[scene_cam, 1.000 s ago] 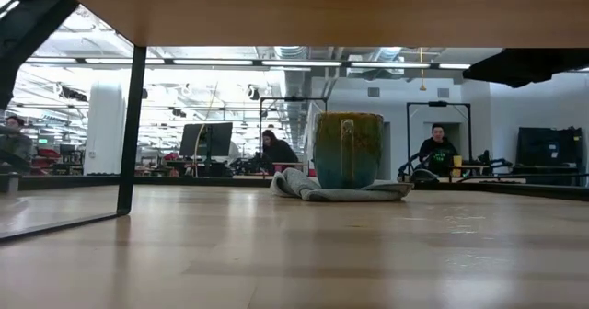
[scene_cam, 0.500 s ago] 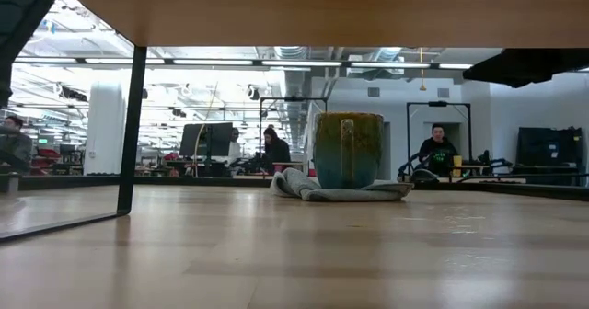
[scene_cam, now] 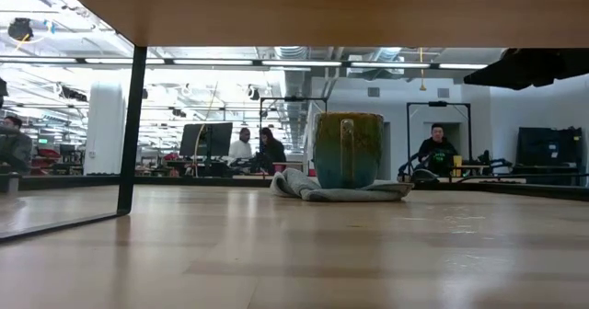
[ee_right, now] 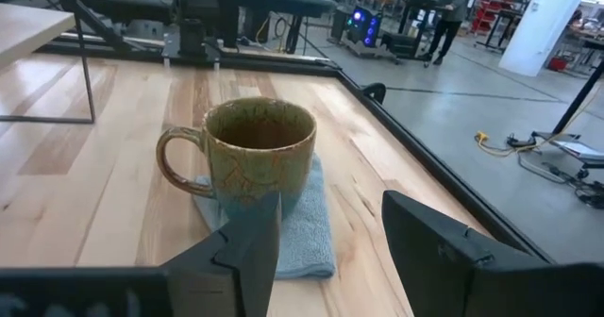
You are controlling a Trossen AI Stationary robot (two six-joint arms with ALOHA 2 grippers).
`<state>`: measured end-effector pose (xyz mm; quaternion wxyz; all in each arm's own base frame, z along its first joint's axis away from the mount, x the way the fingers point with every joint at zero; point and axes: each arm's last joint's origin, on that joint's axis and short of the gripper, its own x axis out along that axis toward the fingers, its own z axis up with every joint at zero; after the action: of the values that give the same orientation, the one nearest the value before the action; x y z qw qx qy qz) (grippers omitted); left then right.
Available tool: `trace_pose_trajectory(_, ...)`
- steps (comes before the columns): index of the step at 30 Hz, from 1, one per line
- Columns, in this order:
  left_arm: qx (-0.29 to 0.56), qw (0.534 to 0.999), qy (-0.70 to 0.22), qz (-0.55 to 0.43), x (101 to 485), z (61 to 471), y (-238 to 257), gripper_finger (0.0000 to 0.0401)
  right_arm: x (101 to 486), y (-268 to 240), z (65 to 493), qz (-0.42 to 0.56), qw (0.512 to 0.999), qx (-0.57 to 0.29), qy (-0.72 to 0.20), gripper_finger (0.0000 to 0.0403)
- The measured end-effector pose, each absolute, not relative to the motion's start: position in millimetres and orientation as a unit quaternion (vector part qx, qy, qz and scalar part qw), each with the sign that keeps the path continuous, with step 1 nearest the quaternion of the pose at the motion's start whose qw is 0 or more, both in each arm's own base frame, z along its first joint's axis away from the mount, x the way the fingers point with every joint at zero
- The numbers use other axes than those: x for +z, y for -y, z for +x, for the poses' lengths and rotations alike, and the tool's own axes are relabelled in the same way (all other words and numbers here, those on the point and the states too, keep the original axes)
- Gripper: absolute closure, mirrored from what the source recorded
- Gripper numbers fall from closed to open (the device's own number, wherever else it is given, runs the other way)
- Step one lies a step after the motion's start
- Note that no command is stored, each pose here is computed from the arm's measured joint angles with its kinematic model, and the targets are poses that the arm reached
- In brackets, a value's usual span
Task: Stack small to large cups/mugs on shelf
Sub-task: Put the light brown mug on the shelf
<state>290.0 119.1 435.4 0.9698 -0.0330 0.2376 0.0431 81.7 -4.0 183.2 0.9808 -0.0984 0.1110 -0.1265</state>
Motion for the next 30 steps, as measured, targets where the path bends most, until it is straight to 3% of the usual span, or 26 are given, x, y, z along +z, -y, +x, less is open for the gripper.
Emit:
trace_pose_trajectory(9,0.092,0.985,-0.139,-0.039,375.9,217.7,-87.7,0.0204,185.2,4.0,82.1,-0.08,0.983,-0.129,-0.099,0.0193)
trace_pose_trajectory(20,0.092,0.995,0.006,-0.04,278.6,165.2,-61.7,0.0204,208.9,3.2,93.8,-0.078,0.984,-0.13,-0.096,0.0193)
trace_pose_trajectory(30,0.144,0.986,-0.002,-0.08,209.9,145.9,-57.0,0.0204,256.0,2.6,129.6,-0.078,0.971,-0.155,-0.163,0.0193)
